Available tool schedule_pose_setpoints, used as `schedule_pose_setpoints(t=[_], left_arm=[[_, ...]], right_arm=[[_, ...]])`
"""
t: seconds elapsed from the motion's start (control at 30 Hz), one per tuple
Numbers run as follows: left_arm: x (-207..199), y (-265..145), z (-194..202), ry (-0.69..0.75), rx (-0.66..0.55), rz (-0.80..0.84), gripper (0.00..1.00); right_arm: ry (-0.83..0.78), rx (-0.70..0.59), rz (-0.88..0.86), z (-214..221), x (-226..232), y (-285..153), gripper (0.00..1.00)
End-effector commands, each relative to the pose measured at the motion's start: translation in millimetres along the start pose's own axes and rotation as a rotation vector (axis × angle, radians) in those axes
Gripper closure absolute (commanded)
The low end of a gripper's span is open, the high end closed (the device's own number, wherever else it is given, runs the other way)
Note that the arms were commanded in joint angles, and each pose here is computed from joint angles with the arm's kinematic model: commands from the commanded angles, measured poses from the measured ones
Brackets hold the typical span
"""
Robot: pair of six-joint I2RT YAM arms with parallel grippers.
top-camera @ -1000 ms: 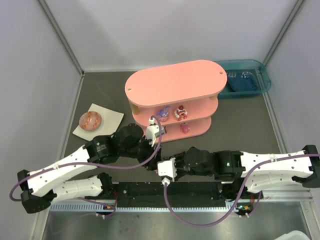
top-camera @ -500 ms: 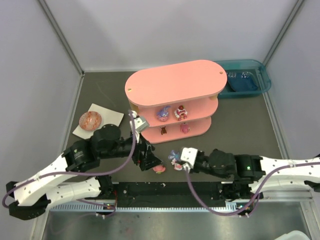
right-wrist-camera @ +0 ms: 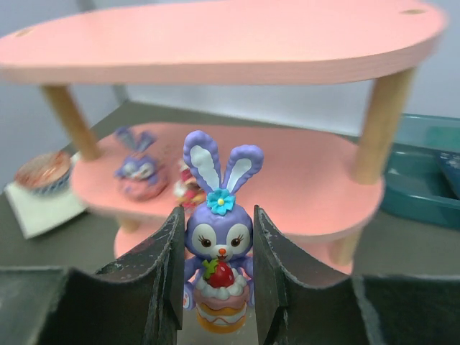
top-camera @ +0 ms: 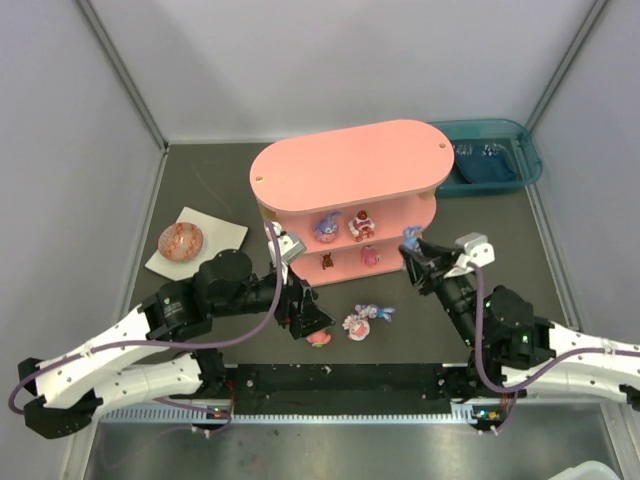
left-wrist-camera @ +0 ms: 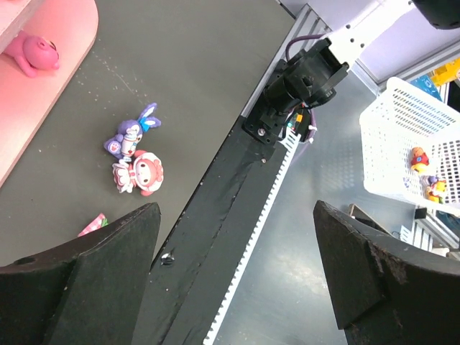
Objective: Place and organize the plastic toys onto the shelf
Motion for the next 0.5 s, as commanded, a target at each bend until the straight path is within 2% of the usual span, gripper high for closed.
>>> schedule_pose_setpoints(t=[0.0, 0.07, 0.27, 0.47], left_arm=[[-4, -4, -13, 0.007, -0.099, 0.008, 0.07], [-3, -6, -13, 0.004, -0.117, -0.007, 0.07], [2, -14, -12, -0.019, -0.191, -0.047, 0.06], [4, -19, -9, -0.034, -0.216, -0.067, 0.05]], right_arm=[[0.152, -0.149, 0.160, -30, -24, 11, 1.00], [0.150, -0.166, 0.215, -29, -35, 18, 1.00], [0.173, -0.209, 0.193, -13, -42, 41, 1.00], [0.182, -0.310, 0.123, 4, -44, 55, 1.00]])
Point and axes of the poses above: each gripper's point midway between its finger pads, its own y axis out along the fingers, its own x axis along the line the jaws close on, z = x × y, the point moved 8 cm from there along -y, back along the fingers, and after that the axes turned 6 degrees about y, right-handed, at the moved point
